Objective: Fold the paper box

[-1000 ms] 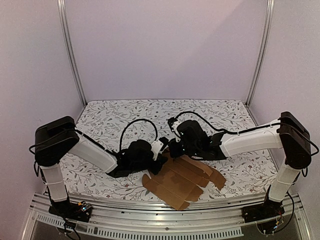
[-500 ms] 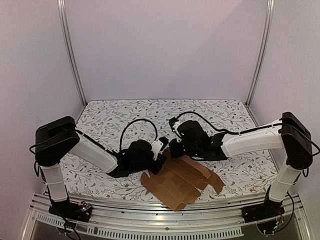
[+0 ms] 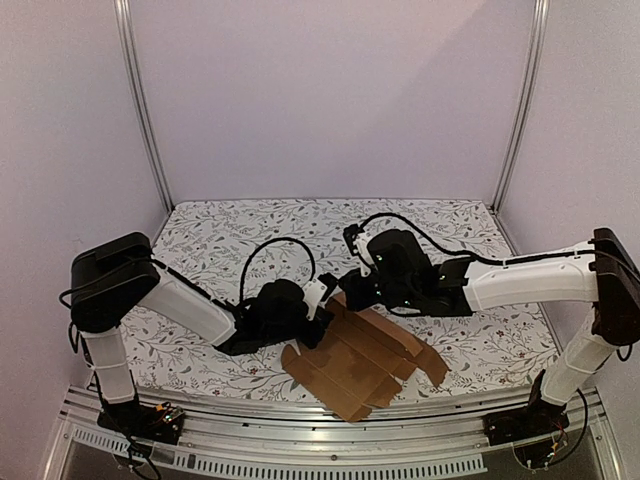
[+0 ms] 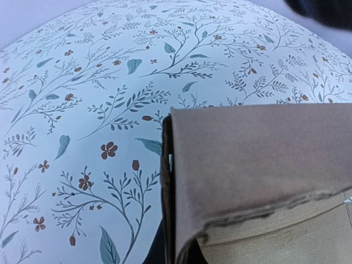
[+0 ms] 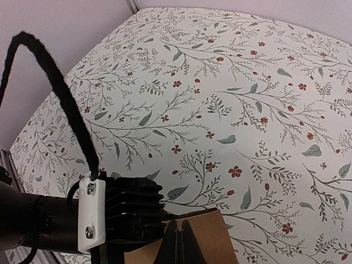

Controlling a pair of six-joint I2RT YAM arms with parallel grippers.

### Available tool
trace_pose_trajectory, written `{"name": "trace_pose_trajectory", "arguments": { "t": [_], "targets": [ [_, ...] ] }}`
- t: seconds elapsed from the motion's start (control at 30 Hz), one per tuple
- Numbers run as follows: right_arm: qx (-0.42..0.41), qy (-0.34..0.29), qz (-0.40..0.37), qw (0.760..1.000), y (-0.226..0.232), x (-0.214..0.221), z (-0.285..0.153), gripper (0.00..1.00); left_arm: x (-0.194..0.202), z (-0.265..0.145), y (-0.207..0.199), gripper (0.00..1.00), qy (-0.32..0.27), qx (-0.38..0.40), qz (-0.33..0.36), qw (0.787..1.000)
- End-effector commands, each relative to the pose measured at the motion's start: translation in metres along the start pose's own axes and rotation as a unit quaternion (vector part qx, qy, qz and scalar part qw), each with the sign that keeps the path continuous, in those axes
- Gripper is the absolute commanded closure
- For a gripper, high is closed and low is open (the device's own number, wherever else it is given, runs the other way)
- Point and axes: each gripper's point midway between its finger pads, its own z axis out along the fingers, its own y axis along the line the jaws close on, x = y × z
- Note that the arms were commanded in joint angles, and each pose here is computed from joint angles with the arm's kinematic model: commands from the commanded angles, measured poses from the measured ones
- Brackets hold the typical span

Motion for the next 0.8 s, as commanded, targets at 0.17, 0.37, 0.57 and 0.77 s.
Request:
{"name": "trace_pose_trajectory", "arguments": {
  "t": [0.17,0.37,0.57,0.77],
  "targets": [
    [-0.012,0.001,0.023,1.0,0.002,0.003,0.011,1.0,0.006,0.003,0.0,1.0,0.012,-0.003,0.005,1.0],
    [-0.028,0.011,0.035,0.999,0.007,0.01,0.023,1.0,0.008,0.003,0.0,0.99,0.014,-0.004,0.004,1.0],
    [-0.039,0.025,0.044,0.998,0.011,0.021,0.034,1.0,0.006,0.003,0.0,0.96,0.012,-0.005,0.002,1.0],
    [-0.048,0.037,0.052,0.997,0.012,0.031,0.037,1.0,0.008,0.004,0.001,0.93,0.015,-0.009,0.002,1.0]
  ]
}}
